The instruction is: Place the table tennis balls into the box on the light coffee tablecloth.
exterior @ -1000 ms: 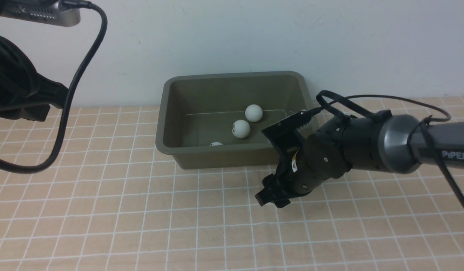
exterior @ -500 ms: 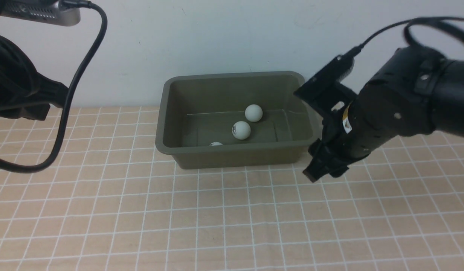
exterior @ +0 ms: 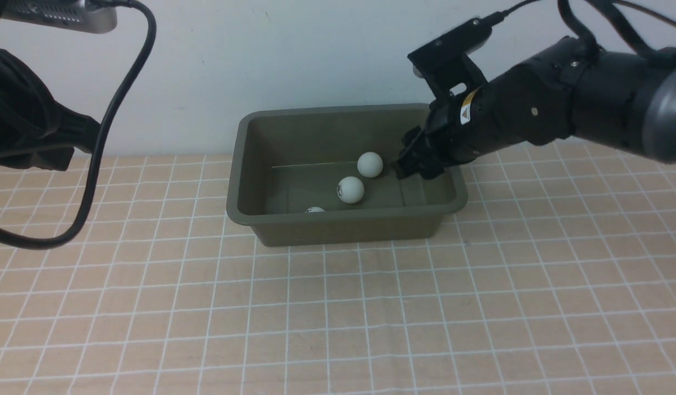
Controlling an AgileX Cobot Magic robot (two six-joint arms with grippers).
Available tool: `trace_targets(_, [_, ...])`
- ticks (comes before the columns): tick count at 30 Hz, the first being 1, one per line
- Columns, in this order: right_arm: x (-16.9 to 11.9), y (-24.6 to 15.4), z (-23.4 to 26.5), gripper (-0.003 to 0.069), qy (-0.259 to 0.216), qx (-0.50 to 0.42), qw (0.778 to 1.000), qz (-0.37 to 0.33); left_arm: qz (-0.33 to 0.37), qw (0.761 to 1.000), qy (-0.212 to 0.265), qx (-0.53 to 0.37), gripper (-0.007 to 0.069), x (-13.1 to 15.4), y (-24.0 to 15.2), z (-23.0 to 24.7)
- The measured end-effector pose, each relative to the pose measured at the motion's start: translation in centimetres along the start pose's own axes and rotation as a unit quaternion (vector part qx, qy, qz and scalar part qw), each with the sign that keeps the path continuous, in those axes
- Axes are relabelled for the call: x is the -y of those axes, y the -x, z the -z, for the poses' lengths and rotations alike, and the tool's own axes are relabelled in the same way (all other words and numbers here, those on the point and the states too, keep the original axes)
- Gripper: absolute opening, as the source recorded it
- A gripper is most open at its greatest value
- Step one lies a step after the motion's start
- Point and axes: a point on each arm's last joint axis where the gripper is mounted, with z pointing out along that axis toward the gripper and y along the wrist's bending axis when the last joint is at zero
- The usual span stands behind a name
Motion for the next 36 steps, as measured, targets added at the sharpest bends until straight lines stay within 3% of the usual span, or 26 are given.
trace_targets(6, [2.7,0.5,-2.9,0.0353,0.021,-0.026,0.998,-0.055,0.000,1.000,0.000,0.000,-0.0069,0.0,0.0,0.0])
trace_targets(12, [2.4,1.1,-2.8,0.0372,0.076,-0.030,0.995,-0.050,0.000,1.000,0.000,0.000,-0.0069,0.0,0.0,0.0])
trace_targets(17, [2.4,1.6,-2.5,0.0443,0.078,-0.026,0.996,-0.036,0.001,1.000,-0.003,0.000,-0.0069,0.1,0.0,0.0])
trace_targets(22, [2.9,3.3,-0.4,0.0452,0.066,-0.021,0.998,-0.008,0.002,1.000,-0.005,0.000,-0.0069,0.1,0.0,0.0])
trace_targets(30, [5.6,7.5,12.0,0.0381,-0.019,0.086,0.996,0.014,0.008,0.999,-0.013,0.040,-0.0069,0.2,0.7,0.0])
trace_targets(36, [7.8,7.6,22.5,0.0244,-0.081,0.167,0.983,0.001,0.009,0.997,-0.016,0.069,-0.0069,0.3,1.2,0.1])
